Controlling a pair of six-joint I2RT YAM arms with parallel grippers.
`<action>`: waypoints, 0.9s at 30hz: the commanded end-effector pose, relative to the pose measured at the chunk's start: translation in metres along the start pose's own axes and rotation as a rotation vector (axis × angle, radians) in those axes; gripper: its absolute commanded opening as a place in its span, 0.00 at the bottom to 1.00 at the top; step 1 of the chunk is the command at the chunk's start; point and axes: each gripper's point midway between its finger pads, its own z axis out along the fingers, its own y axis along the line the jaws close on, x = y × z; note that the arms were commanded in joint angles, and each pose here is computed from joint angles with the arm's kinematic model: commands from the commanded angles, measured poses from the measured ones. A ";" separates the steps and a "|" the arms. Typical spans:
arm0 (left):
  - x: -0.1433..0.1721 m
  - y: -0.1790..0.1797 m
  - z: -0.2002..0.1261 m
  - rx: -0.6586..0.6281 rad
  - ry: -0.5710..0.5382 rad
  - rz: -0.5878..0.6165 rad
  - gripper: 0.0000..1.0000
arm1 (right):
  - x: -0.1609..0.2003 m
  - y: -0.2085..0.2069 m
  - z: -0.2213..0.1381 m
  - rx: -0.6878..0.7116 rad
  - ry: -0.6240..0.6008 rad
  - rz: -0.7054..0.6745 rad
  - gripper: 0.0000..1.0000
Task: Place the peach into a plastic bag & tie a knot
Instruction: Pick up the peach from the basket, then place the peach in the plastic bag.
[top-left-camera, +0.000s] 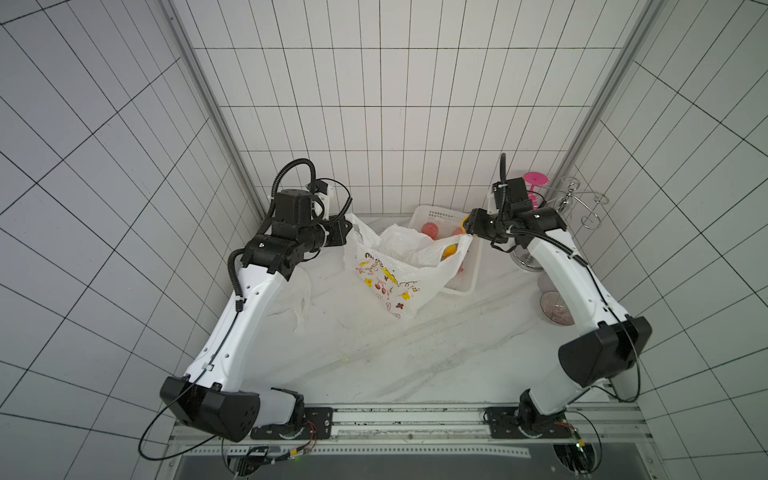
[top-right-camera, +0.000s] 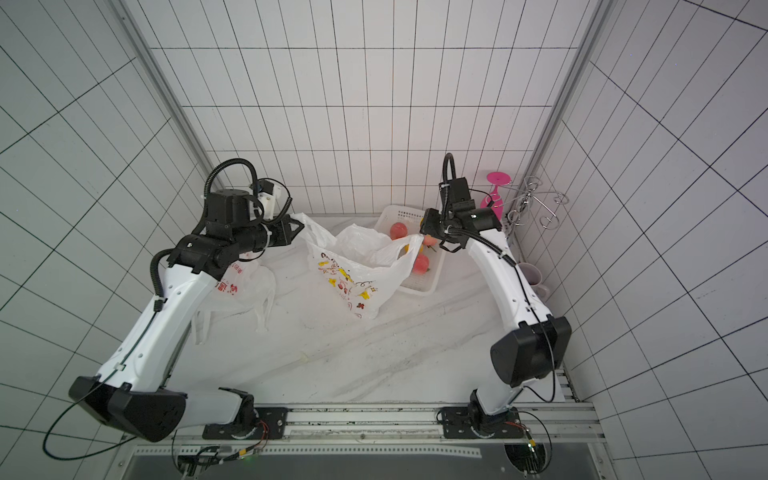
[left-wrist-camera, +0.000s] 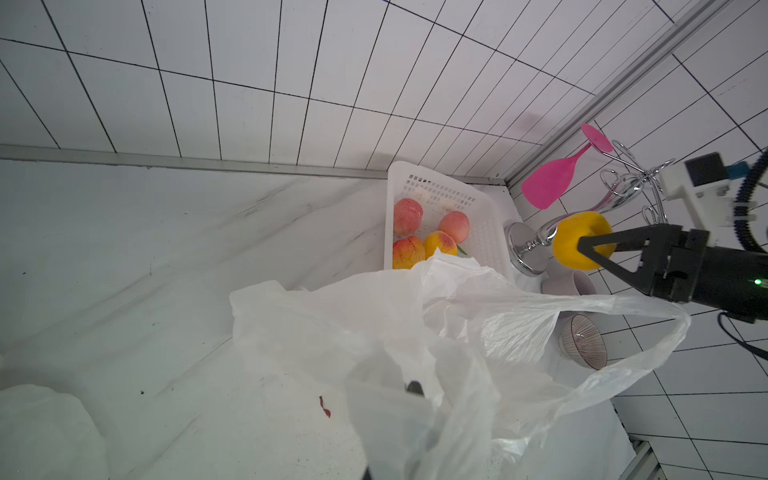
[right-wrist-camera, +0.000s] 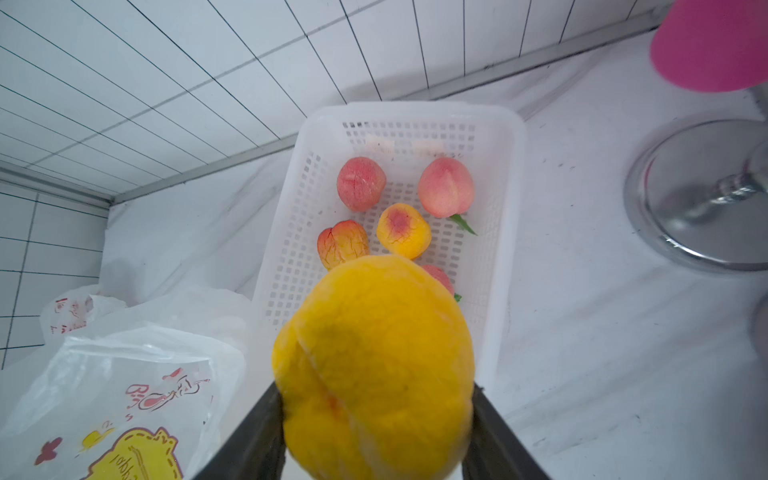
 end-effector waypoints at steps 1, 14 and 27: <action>-0.005 -0.010 -0.005 0.038 -0.024 0.009 0.00 | 0.059 -0.022 0.024 0.081 0.221 -0.075 0.48; -0.001 -0.037 0.000 0.116 -0.020 0.056 0.00 | 0.030 0.100 -0.061 -0.184 0.080 -0.287 0.40; 0.010 -0.049 -0.004 0.180 -0.003 0.077 0.00 | 0.160 0.204 0.020 -0.611 0.536 -0.135 0.29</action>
